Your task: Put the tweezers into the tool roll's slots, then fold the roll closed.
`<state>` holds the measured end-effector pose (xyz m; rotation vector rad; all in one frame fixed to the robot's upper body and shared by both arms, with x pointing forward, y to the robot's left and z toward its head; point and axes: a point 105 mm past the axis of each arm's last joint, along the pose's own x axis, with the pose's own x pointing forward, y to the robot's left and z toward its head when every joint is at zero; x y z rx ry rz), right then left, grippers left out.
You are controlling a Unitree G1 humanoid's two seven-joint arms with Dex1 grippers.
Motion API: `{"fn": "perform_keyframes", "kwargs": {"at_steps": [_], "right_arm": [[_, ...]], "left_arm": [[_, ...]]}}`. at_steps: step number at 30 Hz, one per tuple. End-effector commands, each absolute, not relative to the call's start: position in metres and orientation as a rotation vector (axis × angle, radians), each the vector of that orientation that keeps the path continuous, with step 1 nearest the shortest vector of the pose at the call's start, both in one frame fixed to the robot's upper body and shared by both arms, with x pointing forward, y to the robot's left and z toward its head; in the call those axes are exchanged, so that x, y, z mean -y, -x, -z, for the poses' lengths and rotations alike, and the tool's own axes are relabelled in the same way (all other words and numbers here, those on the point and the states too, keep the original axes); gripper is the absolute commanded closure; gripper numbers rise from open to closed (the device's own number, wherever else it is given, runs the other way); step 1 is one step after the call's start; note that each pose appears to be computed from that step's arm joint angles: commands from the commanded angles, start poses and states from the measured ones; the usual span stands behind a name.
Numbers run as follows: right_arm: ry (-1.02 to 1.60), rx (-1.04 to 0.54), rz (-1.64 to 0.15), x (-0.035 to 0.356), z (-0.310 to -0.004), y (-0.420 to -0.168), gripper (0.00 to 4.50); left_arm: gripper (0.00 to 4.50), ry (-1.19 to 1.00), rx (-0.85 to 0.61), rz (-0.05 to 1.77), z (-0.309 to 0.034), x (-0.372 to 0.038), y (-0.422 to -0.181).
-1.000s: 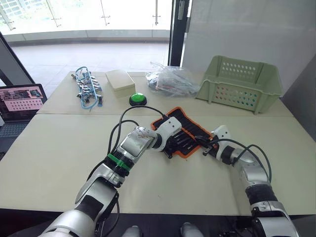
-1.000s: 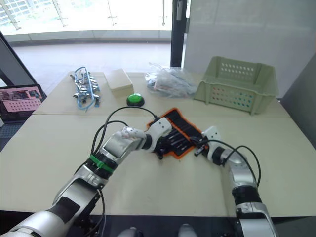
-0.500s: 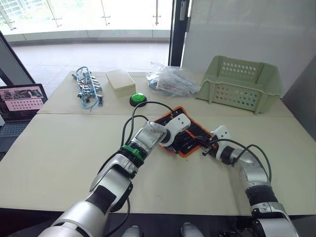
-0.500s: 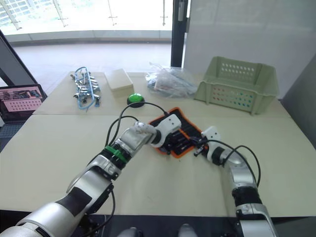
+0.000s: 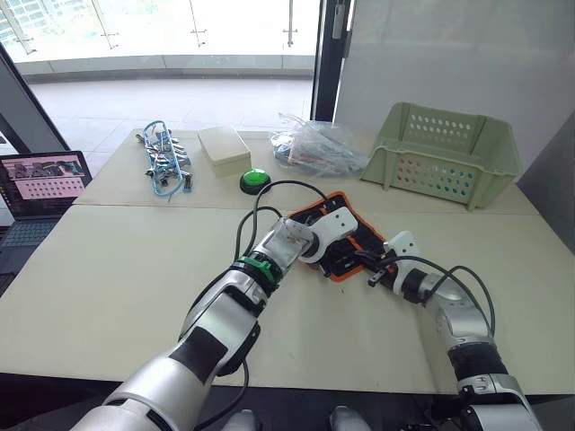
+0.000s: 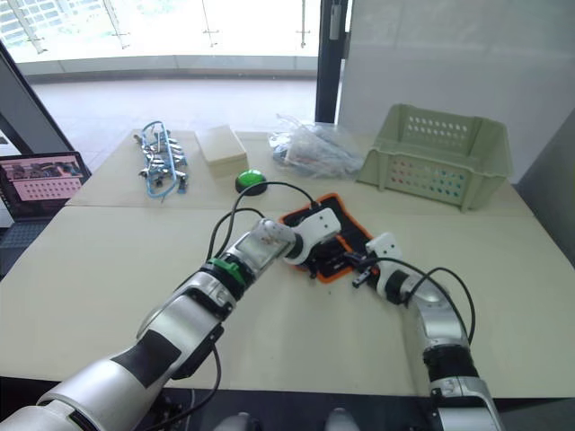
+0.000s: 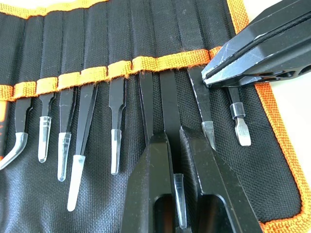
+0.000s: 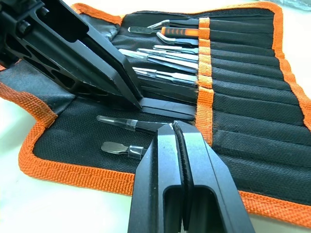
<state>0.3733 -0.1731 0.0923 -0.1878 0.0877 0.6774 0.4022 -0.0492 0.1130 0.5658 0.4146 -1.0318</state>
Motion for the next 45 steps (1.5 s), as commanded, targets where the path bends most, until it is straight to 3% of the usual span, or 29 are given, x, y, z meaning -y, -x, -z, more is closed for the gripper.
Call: {"fn": "perform_keyframes", "kwargs": {"at_steps": [1,6,9,25,34,45], "right_arm": [[0.178,-0.068,-0.675,0.172,-0.097,-0.373,4.50],[0.125,0.048,-0.645,0.177,-0.128,-0.379,4.50],[0.146,0.040,-0.636,0.181,-0.131,-0.383,4.50],[0.196,-0.138,-0.646,0.185,-0.082,-0.380,4.50],[0.198,-0.149,-0.651,0.183,-0.078,-0.382,4.50],[0.204,-0.174,-0.653,0.182,-0.069,-0.380,4.50]], "left_arm": [[4.47,-0.602,-0.393,1.046,-0.117,0.052,-0.403],[4.47,-0.606,-0.411,1.048,-0.112,0.047,-0.403],[4.47,-0.604,-0.418,1.051,-0.110,0.045,-0.402],[4.47,-0.608,-0.411,1.065,-0.119,0.044,-0.402],[4.47,-0.595,-0.435,1.046,-0.110,0.043,-0.400],[4.47,-0.575,-0.399,1.103,-0.116,0.070,-0.393]]}}
